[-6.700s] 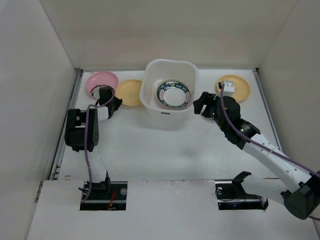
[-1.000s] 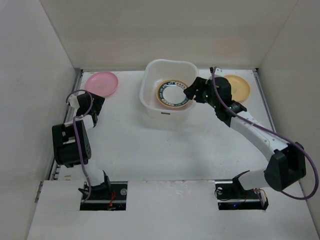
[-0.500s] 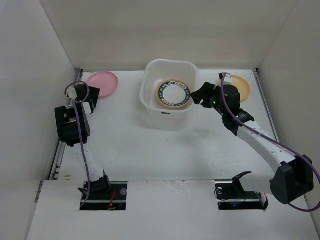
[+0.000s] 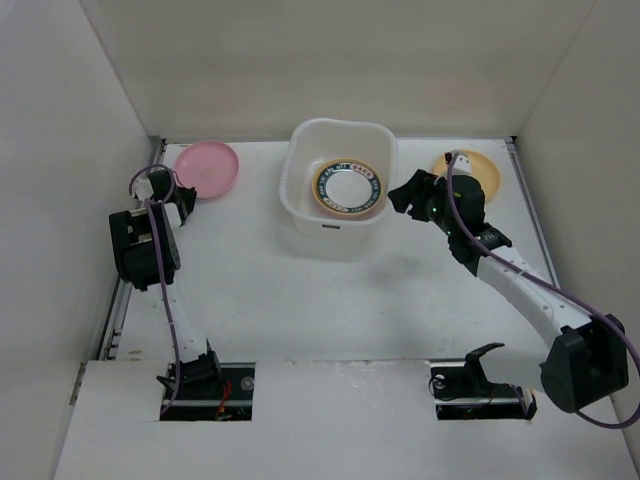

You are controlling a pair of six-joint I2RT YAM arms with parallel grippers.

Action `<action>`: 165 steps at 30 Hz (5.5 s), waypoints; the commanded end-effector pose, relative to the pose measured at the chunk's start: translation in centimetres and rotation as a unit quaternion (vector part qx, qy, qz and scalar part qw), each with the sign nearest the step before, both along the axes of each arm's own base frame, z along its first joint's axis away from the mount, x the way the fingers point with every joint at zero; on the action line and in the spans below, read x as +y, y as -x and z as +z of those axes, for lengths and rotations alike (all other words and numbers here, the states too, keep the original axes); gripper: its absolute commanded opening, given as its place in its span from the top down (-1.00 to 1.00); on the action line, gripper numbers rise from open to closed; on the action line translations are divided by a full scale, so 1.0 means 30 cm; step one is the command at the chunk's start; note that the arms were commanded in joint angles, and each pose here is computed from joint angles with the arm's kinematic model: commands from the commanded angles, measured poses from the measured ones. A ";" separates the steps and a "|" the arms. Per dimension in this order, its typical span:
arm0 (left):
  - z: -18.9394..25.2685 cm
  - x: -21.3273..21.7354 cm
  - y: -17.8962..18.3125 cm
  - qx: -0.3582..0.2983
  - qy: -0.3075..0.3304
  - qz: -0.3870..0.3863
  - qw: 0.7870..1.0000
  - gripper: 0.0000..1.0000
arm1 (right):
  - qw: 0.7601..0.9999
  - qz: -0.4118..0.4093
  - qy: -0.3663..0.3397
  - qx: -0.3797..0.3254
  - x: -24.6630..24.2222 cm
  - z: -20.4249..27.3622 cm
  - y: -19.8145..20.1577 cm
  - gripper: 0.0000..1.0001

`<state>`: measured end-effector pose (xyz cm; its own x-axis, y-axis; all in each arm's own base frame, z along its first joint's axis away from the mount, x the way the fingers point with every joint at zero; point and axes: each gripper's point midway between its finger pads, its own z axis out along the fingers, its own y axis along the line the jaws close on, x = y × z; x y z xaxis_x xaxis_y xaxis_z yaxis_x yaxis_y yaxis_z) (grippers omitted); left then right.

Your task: Place the plates into the plastic bin on the countertop

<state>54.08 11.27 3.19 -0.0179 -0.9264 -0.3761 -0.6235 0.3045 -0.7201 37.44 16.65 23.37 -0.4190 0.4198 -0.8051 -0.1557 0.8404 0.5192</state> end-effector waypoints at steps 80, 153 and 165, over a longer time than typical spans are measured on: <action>0.746 -0.818 0.810 -0.149 -0.356 -0.344 0.856 -1.00 | 0.863 -0.385 -0.266 0.189 -0.895 -0.570 -0.439 -0.30; 0.517 -0.574 1.052 -0.058 -0.351 -0.288 0.889 -1.00 | 0.982 -0.111 0.152 0.018 0.146 0.063 -0.383 -0.44; 0.422 -0.561 1.035 -0.033 -0.367 -0.272 0.889 -1.00 | 0.956 -0.198 0.202 -0.083 -0.099 0.236 0.021 -1.00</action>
<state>22.55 -5.99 16.14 -0.3816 -0.2824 -0.8801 -0.1704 0.9574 -0.2333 38.43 17.92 30.58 -0.2290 0.1874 -0.9552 0.0255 0.9821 0.1866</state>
